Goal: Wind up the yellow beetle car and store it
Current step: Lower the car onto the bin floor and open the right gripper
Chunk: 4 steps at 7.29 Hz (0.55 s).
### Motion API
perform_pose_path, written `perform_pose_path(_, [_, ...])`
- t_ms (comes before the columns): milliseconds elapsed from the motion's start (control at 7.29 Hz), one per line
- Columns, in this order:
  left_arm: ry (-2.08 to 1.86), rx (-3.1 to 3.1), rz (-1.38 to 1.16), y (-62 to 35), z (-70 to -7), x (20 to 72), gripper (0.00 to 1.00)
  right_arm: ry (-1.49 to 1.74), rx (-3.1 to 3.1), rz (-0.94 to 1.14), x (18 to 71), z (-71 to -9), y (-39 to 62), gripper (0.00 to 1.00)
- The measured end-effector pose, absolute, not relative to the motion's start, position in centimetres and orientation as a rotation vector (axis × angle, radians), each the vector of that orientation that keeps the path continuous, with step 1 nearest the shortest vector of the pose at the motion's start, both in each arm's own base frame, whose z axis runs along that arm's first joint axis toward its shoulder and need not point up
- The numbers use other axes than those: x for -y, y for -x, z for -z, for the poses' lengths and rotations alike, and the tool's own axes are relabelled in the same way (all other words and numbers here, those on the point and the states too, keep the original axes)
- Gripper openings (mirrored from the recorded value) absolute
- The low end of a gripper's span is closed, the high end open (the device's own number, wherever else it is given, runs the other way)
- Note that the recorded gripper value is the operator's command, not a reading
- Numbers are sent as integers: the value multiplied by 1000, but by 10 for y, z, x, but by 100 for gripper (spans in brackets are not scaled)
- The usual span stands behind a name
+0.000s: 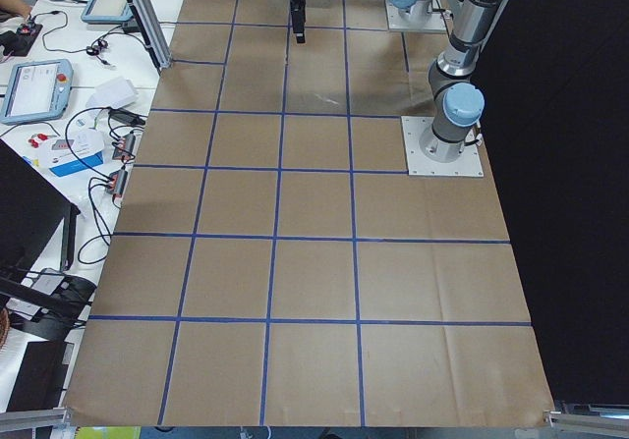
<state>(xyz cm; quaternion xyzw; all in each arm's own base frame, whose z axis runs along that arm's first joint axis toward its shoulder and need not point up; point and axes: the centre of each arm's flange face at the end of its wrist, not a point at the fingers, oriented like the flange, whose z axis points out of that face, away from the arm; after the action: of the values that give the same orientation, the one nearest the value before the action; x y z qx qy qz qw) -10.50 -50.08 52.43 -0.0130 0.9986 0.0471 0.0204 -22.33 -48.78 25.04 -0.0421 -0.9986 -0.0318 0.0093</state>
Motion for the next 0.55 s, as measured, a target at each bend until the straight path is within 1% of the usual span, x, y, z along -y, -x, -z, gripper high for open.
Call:
perform_pose_path(137, [52, -3101, -134, 104, -525, 502, 100, 153, 3105, 135, 484, -239, 225, 3])
perform_pose_path(274, [59, -3106, -117, 104, -526, 503, 100, 150, 3093, 133, 486, -228, 227, 12])
perform_pose_path(411, [62, -3109, -102, 104, -527, 504, 100, 141, 3084, 121, 489, -218, 229, 95])
perform_pose_path(549, [60, -3110, -93, 105, -528, 503, 100, 132, 3082, 110, 492, -215, 228, 100])
